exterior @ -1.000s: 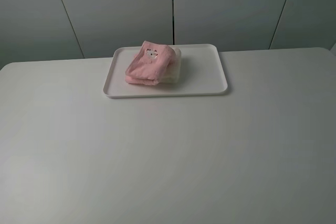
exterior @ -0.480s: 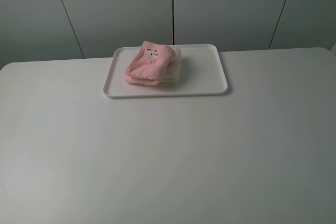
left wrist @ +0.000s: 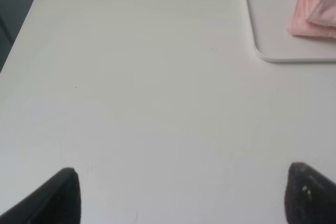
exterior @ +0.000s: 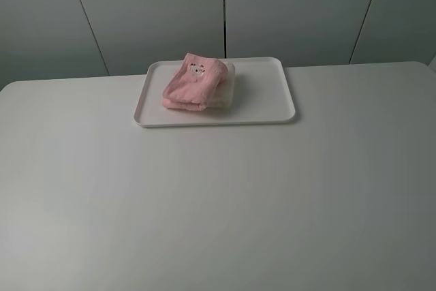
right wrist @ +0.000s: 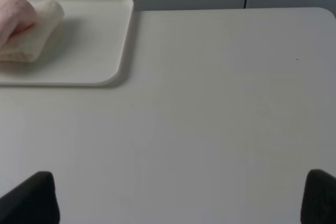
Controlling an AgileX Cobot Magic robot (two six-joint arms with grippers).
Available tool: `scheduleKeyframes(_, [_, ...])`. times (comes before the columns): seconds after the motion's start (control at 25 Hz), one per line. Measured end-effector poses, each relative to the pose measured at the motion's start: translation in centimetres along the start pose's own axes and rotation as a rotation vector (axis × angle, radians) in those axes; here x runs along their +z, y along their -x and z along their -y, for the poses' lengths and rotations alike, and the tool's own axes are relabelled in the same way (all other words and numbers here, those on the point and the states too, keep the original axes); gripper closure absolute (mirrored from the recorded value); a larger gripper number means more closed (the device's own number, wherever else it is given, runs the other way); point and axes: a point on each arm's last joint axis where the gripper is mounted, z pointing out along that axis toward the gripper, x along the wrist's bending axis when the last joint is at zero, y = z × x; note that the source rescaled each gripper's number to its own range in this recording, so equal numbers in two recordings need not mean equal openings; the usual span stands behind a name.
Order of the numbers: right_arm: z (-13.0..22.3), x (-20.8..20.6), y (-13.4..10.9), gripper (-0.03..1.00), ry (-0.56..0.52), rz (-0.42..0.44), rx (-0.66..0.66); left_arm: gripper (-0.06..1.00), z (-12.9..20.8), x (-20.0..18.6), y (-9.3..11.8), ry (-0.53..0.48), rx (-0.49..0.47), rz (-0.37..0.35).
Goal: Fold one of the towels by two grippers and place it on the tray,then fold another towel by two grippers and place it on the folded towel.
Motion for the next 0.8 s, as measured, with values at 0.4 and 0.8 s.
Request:
scheduleKeyframes(0.4, [0.00,0.00,0.00,-0.03,0.000,0.000,0.000,-0.06,0.00,0.00,0.00,0.000,0.000,0.000])
scheduleKeyframes(0.8, [0.00,0.00,0.00,-0.03,0.000,0.000,0.000,-0.06,0.00,0.00,0.00,0.000,0.000,0.000])
